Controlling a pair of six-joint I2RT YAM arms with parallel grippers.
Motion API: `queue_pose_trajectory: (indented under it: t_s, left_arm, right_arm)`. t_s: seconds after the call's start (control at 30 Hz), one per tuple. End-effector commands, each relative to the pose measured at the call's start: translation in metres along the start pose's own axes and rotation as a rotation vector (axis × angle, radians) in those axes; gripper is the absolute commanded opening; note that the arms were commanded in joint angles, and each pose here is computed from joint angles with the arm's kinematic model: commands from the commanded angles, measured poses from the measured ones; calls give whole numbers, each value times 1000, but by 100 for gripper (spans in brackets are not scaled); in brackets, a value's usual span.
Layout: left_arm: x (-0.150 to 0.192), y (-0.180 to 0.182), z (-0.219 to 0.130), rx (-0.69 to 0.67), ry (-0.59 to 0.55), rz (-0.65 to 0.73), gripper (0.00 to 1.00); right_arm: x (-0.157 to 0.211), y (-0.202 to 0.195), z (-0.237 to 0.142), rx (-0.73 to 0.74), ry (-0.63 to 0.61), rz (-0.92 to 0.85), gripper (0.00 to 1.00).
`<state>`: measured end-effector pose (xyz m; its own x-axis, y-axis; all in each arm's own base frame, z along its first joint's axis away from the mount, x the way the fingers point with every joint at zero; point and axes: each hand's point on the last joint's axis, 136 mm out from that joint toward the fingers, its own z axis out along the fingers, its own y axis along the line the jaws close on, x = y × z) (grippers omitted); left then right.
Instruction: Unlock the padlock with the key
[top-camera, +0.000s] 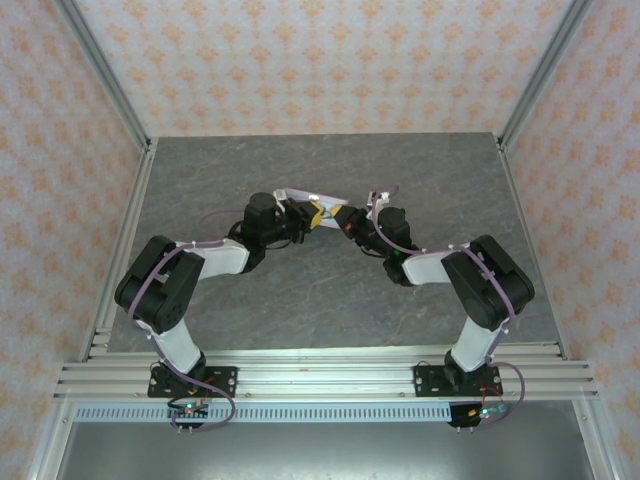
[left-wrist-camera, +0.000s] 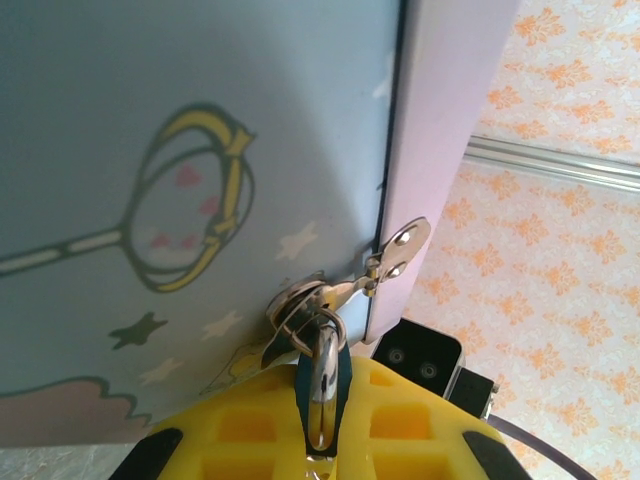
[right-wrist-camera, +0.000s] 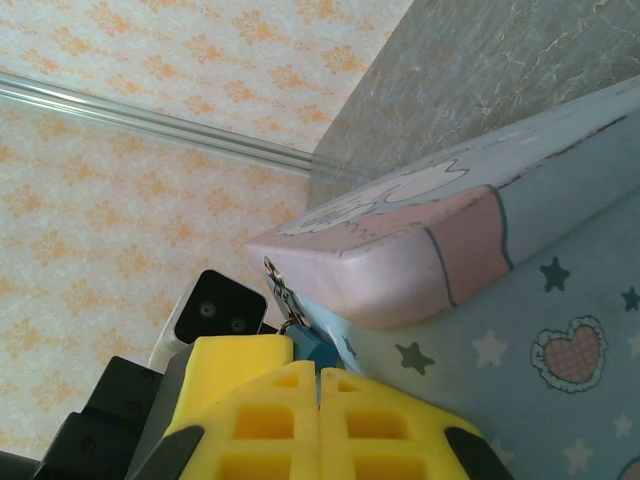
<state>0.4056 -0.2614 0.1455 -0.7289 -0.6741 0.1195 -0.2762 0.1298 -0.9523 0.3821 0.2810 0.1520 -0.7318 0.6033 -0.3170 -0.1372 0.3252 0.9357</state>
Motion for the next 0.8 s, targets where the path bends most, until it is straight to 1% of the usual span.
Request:
queue_pose_trajectory:
  t_s: [0.0,0.33,0.53,0.77]
  left_arm:
    - [29,-21,-3,46,104,67,0]
    - [30,-15,-1,37,96,62,0]
    - [29,-13,1,45,91,47,0]
    - [29,-13,3,49,92,41,0]
  right_arm:
    - [-11,23,4,-51,-26,-15,0]
    - [-4,12,6,-34,-5,14,0]
    - [13,4,6,-12,22,22,0]
    - [15,-7,9,10,11,38,0]
